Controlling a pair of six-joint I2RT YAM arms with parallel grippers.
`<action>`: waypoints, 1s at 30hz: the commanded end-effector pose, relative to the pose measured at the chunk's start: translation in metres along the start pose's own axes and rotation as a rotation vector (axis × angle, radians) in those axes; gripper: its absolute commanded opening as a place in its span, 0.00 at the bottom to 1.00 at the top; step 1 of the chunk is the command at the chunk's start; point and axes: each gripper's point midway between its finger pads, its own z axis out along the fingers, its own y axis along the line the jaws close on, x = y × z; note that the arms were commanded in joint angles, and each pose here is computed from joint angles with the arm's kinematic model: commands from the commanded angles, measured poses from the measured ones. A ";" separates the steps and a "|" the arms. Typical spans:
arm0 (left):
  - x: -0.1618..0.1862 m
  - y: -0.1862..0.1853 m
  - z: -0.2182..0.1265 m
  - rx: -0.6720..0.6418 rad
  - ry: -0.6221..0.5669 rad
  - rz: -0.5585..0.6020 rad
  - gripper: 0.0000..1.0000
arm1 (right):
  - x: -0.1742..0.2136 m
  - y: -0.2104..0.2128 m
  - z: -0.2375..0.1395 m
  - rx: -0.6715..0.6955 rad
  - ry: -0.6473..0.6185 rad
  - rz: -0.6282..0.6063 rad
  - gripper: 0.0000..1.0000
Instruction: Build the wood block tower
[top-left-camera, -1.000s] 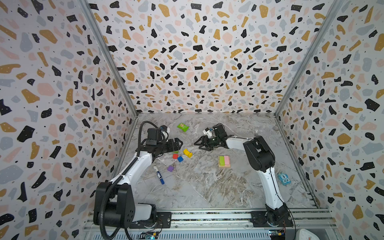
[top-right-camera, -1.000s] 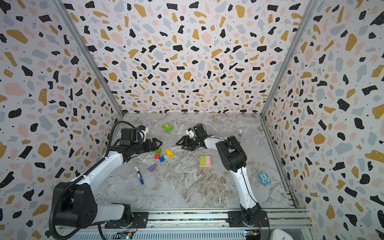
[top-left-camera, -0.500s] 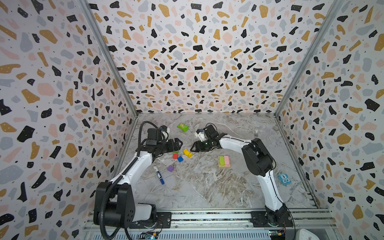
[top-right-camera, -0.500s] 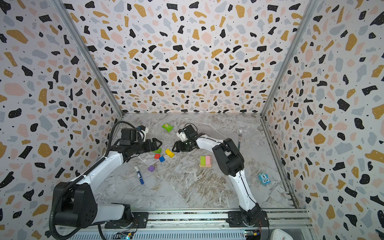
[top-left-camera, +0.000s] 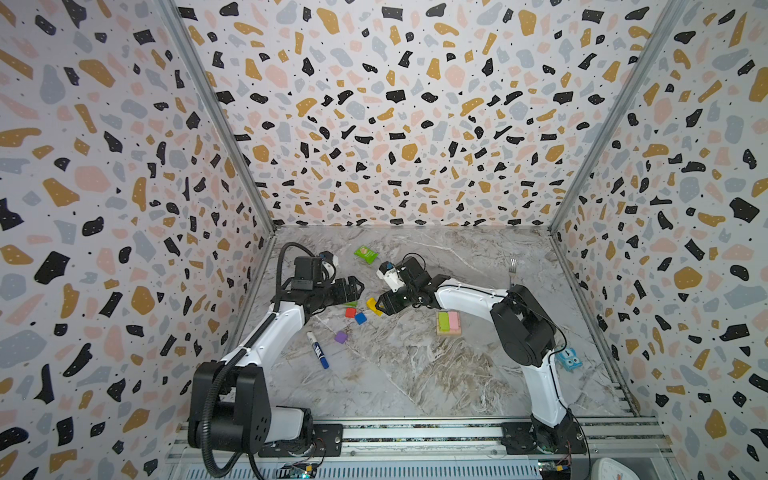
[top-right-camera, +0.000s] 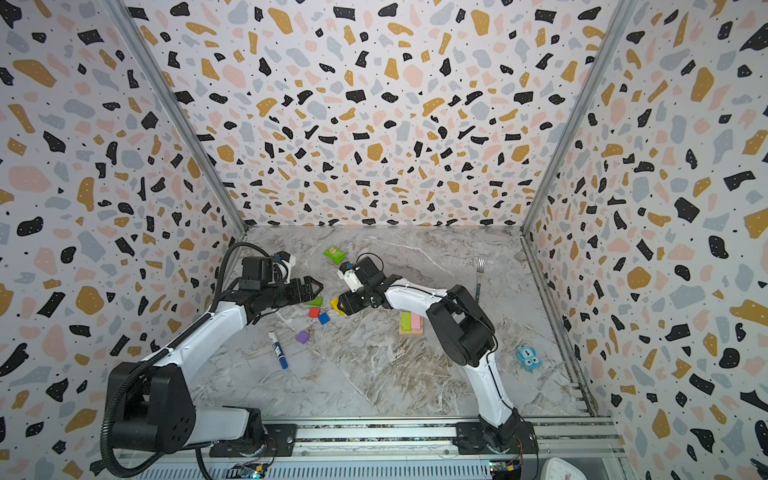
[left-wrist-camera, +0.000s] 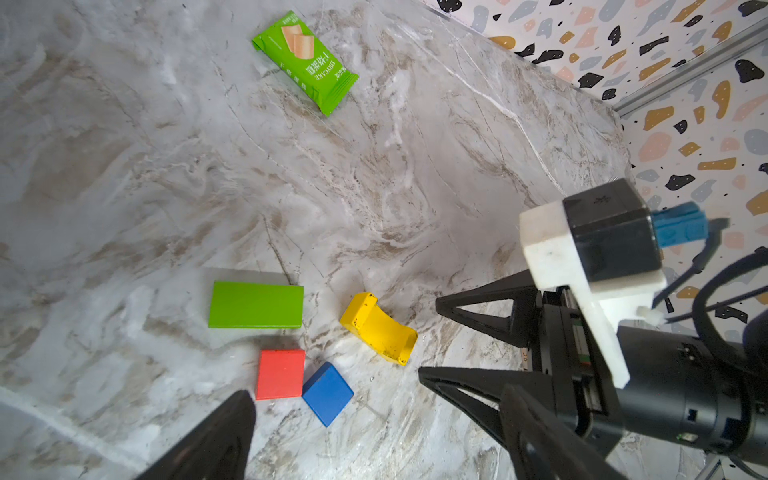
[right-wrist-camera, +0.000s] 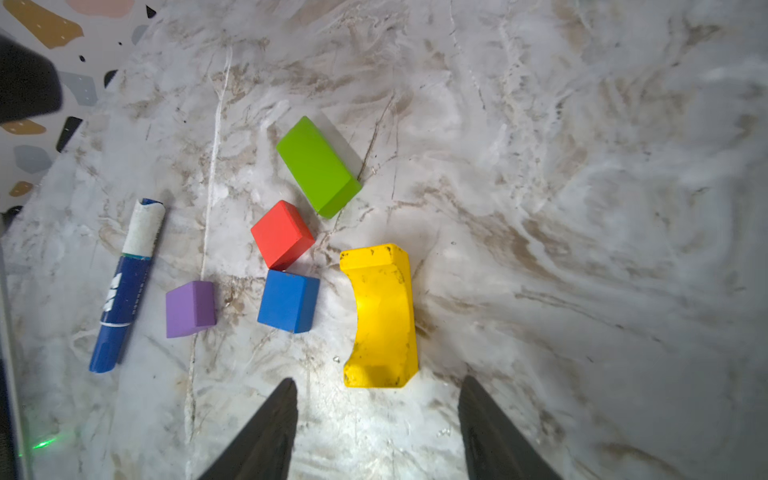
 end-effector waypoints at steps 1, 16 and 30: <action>-0.006 0.002 -0.002 -0.006 -0.021 -0.004 0.93 | -0.012 0.006 -0.001 0.058 -0.037 -0.089 0.63; -0.004 0.002 -0.001 0.001 -0.015 -0.011 0.93 | 0.003 -0.004 0.025 0.111 -0.009 -0.108 0.59; -0.003 0.002 0.001 0.003 -0.009 -0.012 0.93 | 0.006 -0.005 0.034 0.106 -0.014 -0.108 0.40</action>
